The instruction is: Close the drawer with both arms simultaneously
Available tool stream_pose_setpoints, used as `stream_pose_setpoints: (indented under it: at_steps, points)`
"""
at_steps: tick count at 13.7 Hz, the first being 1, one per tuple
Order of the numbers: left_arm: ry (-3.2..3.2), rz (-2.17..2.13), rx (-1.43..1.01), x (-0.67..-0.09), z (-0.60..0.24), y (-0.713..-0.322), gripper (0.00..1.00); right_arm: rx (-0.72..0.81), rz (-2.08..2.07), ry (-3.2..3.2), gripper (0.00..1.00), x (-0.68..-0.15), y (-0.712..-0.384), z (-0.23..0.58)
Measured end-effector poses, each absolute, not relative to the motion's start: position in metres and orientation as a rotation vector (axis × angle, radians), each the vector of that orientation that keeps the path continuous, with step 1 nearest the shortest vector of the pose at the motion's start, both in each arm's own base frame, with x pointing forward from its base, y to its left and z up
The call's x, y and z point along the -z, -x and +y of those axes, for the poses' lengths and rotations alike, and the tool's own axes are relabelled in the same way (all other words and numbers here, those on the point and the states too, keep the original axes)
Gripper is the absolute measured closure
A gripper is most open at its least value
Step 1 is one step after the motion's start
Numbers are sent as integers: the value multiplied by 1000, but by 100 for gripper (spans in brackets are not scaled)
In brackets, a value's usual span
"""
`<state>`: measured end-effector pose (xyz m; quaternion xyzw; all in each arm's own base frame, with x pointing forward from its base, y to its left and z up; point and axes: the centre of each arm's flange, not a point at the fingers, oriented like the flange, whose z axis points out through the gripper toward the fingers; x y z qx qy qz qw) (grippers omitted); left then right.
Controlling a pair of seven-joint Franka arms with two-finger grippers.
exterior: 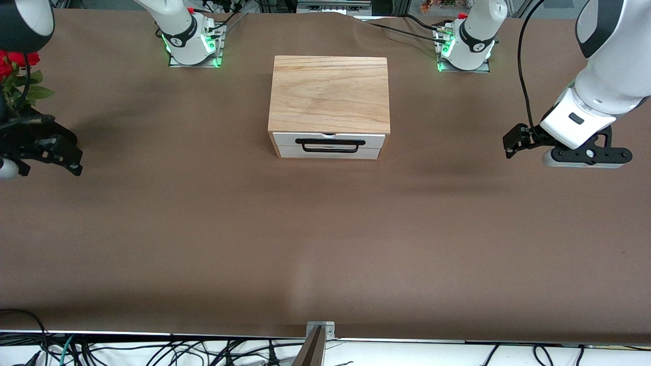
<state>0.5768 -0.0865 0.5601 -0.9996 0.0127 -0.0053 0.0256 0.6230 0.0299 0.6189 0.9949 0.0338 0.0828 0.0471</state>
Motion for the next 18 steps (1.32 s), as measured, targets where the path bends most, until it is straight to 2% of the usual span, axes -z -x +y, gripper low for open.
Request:
stream_pose_setpoints:
  at_steps: [5,18]
  points:
    - [3085,82,-55,-563,-103,-565,0,-150,131,-3045,0,-587,-616,35]
    - [3085,82,-58,-569,-102,-565,0,-139,43,-3058,0,-581,-618,38]
